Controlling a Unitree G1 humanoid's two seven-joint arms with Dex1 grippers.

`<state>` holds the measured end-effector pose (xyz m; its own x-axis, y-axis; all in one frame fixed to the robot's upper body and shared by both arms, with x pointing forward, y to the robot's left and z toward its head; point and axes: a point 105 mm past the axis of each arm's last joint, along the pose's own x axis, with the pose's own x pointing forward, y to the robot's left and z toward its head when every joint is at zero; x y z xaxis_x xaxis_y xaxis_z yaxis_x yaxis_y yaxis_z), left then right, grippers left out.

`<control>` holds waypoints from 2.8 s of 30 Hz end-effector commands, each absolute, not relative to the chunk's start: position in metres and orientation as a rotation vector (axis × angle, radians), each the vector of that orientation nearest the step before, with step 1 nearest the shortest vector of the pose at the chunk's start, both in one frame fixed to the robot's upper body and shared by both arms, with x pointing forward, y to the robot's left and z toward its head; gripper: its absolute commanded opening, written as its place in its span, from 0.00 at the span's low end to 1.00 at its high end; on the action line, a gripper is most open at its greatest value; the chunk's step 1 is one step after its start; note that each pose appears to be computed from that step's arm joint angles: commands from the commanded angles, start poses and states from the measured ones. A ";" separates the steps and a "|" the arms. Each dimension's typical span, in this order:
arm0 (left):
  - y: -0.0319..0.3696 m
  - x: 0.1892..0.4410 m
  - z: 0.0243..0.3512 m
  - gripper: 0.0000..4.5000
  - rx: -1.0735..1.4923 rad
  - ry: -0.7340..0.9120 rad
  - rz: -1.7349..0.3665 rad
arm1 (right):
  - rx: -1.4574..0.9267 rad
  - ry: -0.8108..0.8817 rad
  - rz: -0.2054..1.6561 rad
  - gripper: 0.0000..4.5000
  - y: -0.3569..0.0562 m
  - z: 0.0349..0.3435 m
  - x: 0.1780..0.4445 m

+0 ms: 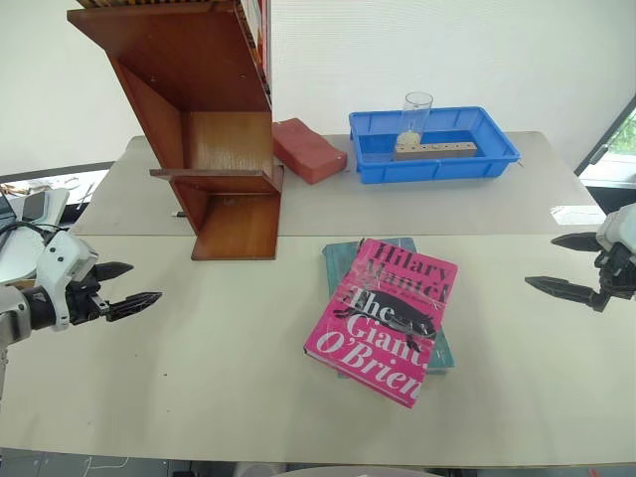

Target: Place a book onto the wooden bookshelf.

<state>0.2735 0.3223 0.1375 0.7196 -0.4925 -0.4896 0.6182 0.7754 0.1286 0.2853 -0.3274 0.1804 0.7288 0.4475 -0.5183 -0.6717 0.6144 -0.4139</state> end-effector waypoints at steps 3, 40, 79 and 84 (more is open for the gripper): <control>0.281 0.280 0.162 1.00 0.086 0.389 -0.772 | -0.661 0.334 0.718 0.81 -0.307 0.199 0.282; 0.059 0.292 0.068 1.00 -0.852 0.702 -1.186 | -0.715 0.306 1.088 0.01 -0.174 0.122 0.283; 0.089 0.343 0.322 0.17 1.342 -0.796 -0.738 | -0.566 0.010 0.846 0.00 -0.209 0.271 0.261; 0.117 0.368 0.324 0.17 1.526 -0.711 -0.627 | -0.551 -0.049 0.866 0.00 -0.195 0.286 0.269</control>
<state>0.3659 0.1105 0.3106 0.6368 -0.7710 -0.0031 -0.0012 -0.0050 1.0000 0.2688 -0.1989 0.2780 0.6556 0.7264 -0.2062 -0.7188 0.5168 -0.4649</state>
